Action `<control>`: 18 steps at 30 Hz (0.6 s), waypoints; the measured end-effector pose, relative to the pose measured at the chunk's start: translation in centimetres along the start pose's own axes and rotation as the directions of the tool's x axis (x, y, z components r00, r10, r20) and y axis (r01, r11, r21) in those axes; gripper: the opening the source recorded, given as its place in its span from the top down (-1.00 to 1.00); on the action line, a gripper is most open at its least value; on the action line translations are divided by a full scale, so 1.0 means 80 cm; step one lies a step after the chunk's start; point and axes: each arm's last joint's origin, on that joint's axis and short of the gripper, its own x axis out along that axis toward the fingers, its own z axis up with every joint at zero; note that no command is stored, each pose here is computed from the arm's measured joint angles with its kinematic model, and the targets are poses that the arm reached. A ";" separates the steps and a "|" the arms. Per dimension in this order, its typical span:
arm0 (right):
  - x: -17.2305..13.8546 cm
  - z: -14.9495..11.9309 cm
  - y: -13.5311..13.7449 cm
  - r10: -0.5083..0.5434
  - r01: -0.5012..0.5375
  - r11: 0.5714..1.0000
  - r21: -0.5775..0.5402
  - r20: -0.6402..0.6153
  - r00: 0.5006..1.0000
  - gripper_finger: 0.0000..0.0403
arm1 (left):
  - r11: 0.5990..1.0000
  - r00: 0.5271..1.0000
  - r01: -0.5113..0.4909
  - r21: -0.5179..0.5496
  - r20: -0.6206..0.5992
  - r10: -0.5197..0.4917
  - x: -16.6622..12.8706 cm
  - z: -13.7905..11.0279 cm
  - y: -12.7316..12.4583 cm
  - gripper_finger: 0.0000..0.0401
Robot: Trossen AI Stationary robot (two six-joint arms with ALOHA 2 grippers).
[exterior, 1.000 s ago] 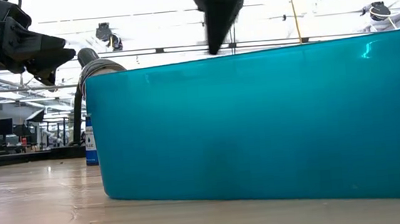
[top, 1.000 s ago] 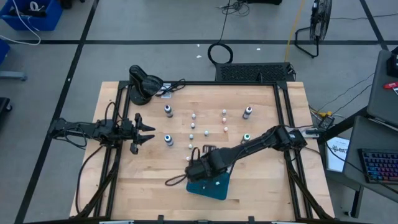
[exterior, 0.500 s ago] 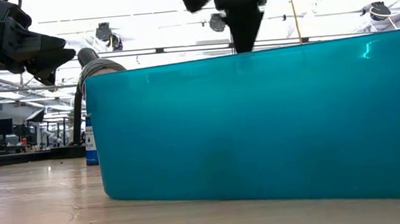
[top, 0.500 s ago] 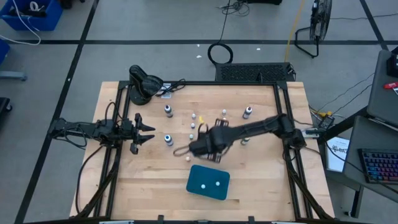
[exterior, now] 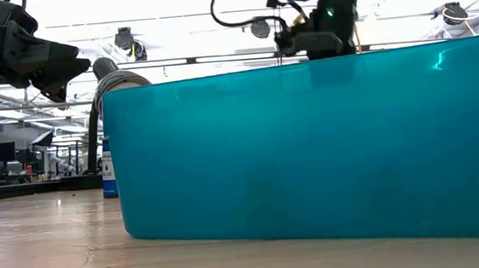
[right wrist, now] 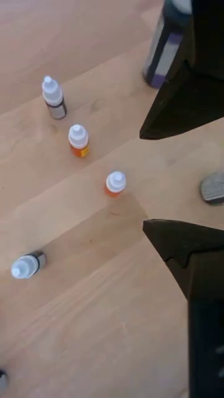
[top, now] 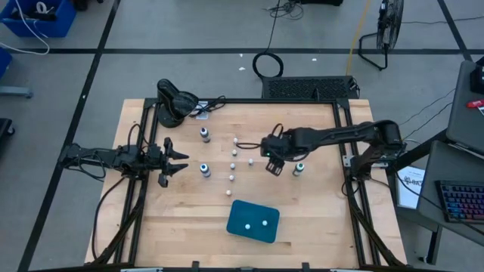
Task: Pick & Place food coloring
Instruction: Put the small yellow coloring bottle into the blue bin
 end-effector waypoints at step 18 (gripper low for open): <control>0.045 -0.006 -0.008 0.077 -0.077 0.997 -0.024 0.012 0.997 -0.05 | 1.000 1.000 0.000 0.000 0.000 0.000 0.000 0.000 0.000 0.24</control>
